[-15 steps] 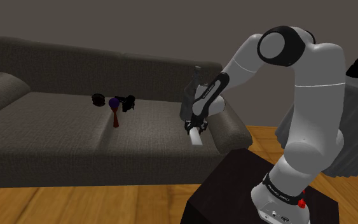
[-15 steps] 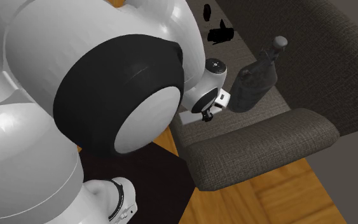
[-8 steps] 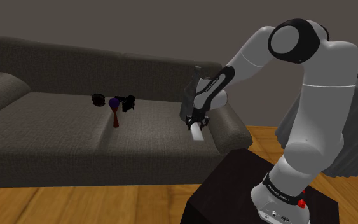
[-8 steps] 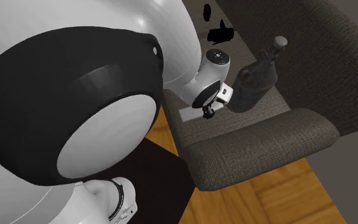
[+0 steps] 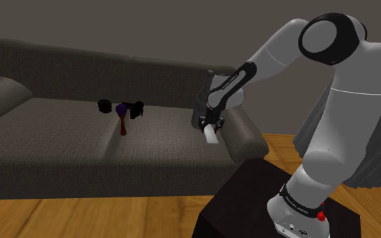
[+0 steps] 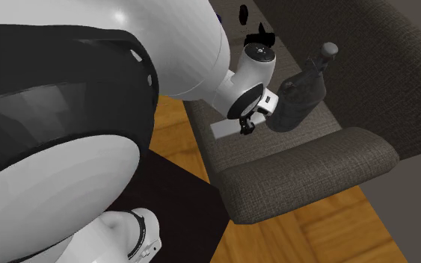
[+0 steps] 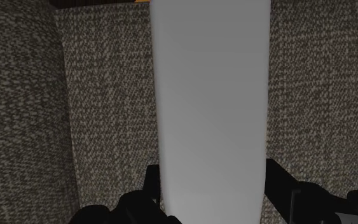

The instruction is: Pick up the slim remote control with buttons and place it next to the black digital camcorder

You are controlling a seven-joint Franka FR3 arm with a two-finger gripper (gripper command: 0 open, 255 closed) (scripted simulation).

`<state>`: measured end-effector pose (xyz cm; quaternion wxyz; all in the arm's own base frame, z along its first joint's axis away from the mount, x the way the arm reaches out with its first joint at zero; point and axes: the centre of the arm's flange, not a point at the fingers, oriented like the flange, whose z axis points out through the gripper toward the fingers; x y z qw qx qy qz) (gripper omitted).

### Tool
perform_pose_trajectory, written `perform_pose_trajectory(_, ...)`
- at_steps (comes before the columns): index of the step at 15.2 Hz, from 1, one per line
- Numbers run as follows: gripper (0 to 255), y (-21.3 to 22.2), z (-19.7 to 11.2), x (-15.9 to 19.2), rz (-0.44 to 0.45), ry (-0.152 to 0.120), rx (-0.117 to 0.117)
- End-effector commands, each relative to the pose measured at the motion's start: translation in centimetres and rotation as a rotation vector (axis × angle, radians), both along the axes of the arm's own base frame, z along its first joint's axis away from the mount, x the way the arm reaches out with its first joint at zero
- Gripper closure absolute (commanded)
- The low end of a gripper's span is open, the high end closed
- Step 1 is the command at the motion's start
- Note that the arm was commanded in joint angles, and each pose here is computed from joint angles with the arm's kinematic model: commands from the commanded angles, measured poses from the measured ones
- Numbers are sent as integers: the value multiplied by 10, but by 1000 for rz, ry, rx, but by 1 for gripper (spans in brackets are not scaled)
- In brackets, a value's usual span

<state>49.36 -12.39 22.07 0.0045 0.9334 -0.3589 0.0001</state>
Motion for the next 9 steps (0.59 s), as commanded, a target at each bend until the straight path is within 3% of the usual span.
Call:
perform_pose_trajectory(1, 255, -1, 11, 0, 0, 0, 0)
perform_pose_trajectory(9, 255, -1, 53, 0, 0, 0, 0)
